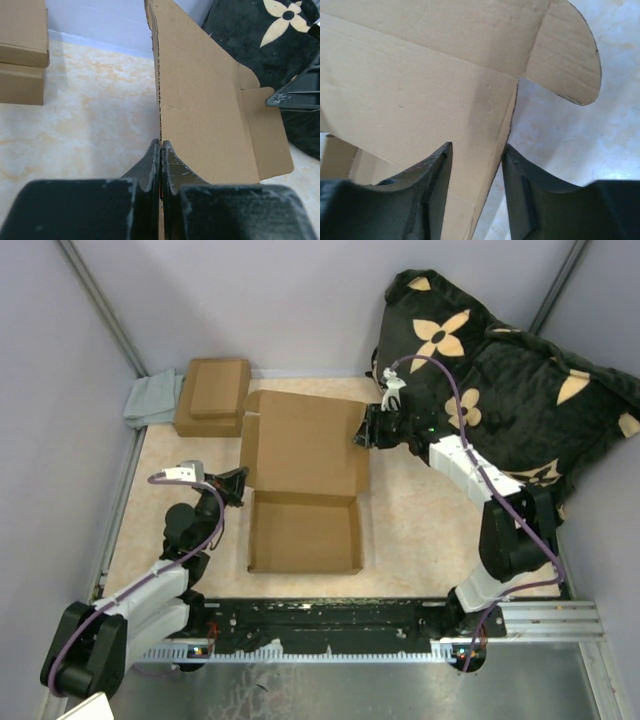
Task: Fold the paper box
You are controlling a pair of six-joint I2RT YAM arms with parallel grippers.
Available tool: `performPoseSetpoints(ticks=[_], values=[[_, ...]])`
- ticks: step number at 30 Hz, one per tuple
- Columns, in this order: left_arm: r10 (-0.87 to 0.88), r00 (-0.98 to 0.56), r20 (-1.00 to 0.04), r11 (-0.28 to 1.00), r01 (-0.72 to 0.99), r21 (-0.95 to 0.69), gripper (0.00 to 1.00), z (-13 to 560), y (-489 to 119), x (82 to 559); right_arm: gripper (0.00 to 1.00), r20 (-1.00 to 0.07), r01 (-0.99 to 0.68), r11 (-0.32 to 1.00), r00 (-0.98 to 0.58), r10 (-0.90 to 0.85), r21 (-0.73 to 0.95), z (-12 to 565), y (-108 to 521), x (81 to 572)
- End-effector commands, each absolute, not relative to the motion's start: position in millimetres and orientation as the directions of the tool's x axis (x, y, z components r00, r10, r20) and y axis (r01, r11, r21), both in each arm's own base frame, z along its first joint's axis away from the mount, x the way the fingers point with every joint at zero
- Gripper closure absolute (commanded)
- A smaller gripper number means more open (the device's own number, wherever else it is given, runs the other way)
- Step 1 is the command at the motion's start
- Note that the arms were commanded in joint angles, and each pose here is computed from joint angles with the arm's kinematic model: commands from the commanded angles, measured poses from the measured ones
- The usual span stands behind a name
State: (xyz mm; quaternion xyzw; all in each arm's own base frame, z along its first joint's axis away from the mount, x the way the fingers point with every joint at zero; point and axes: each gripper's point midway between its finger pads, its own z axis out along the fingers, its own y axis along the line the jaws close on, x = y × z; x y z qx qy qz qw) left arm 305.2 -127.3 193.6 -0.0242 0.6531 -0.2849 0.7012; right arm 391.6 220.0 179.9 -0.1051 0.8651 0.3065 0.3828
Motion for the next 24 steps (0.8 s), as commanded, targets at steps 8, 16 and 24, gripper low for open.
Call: performPoseSetpoints(ticks=[8, 16, 24], values=[[-0.428, 0.001, -0.904, 0.835, 0.383, -0.395, 0.78, 208.7, -129.9, 306.6, 0.91, -0.784, -0.383, 0.867, -0.62, 0.014, 0.318, 187.1, 211.4, 410.2], [-0.417, -0.078, -0.905, 0.885, 0.193, -0.424, 0.48, 215.8, -110.8, 328.8, 0.95, -0.941, -0.412, 0.902, -0.337, -0.021, 0.128, 231.9, 199.5, 403.6], [-0.361, -0.069, -0.93, 0.919, 0.139, -0.368, 0.44, 260.7, -103.1, 341.6, 0.96, -1.0, -0.505, 0.863, -0.026, 0.008, 0.02, 277.8, 193.4, 375.3]])
